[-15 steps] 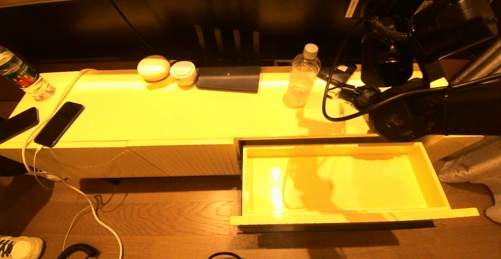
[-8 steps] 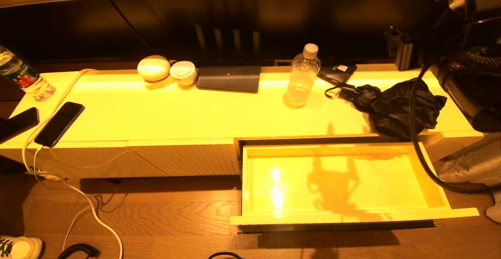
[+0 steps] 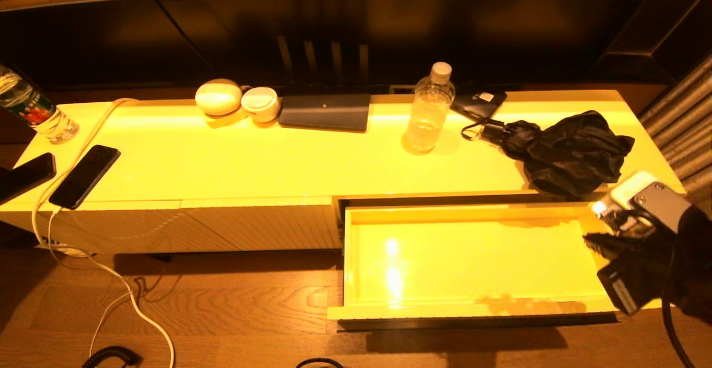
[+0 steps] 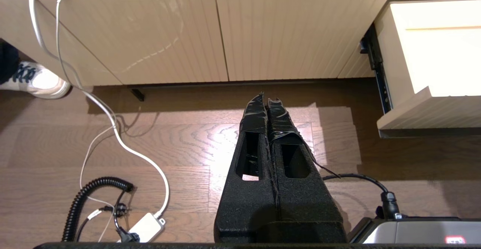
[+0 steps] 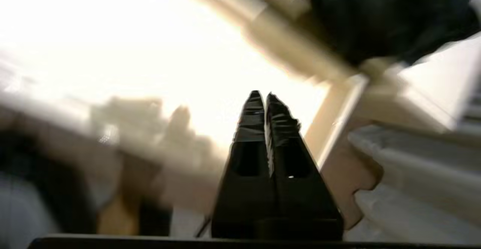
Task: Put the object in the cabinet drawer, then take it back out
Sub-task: Close the drawer
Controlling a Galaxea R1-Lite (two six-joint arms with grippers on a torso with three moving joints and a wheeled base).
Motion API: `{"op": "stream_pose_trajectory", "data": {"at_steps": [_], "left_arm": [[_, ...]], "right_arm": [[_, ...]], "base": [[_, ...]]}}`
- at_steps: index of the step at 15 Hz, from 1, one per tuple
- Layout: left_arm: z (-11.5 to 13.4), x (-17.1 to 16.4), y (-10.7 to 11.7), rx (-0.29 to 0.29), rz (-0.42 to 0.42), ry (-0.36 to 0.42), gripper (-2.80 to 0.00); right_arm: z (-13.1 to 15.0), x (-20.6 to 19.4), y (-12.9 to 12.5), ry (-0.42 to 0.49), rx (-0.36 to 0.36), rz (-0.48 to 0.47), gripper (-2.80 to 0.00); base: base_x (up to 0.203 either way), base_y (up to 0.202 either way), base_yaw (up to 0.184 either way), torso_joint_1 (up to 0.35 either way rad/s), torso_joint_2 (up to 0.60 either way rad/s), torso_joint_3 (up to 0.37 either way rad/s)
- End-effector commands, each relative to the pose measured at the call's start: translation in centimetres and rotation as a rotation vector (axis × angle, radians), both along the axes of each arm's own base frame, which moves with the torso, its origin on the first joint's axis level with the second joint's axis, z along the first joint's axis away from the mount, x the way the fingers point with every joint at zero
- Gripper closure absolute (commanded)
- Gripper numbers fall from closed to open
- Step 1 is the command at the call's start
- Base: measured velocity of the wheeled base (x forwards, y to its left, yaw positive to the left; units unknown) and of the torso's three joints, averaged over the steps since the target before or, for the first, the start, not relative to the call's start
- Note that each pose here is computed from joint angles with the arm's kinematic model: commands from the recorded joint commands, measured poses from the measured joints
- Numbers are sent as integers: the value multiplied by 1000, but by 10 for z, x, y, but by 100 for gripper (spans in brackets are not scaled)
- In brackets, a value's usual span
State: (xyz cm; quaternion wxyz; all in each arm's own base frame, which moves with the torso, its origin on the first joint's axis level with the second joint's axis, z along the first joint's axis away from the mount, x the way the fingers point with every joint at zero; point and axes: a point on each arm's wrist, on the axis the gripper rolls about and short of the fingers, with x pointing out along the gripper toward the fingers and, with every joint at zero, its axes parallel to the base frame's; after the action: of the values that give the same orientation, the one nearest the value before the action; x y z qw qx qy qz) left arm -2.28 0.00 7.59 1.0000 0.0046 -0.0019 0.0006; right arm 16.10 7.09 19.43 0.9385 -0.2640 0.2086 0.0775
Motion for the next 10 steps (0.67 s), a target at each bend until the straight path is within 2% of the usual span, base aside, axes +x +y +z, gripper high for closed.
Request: {"op": "stream_pose_trajectory", "data": {"at_steps": [1, 3, 5, 7, 10], "left_arm": [[-1, 0, 0, 0, 0, 2, 0], [0, 0, 0, 0, 0, 1, 0], [-1, 0, 0, 0, 0, 1, 0], [0, 0, 0, 0, 0, 1, 0], [0, 0, 0, 0, 0, 1, 0]], "right_arm": [[-31, -11, -3, 173, -8, 124, 0], [-49, -10, 2, 273, -19, 227, 0], [-60, -12, 4, 335, -33, 338, 0], [-74, -18, 4, 410, -25, 492, 0], [-97, -22, 4, 508, -89, 600, 0]], "base": [[0, 0, 0, 0, 0, 0], [0, 0, 0, 0, 0, 0], [0, 0, 0, 0, 0, 0], [0, 0, 0, 0, 0, 0], [0, 0, 0, 0, 0, 0]]}}
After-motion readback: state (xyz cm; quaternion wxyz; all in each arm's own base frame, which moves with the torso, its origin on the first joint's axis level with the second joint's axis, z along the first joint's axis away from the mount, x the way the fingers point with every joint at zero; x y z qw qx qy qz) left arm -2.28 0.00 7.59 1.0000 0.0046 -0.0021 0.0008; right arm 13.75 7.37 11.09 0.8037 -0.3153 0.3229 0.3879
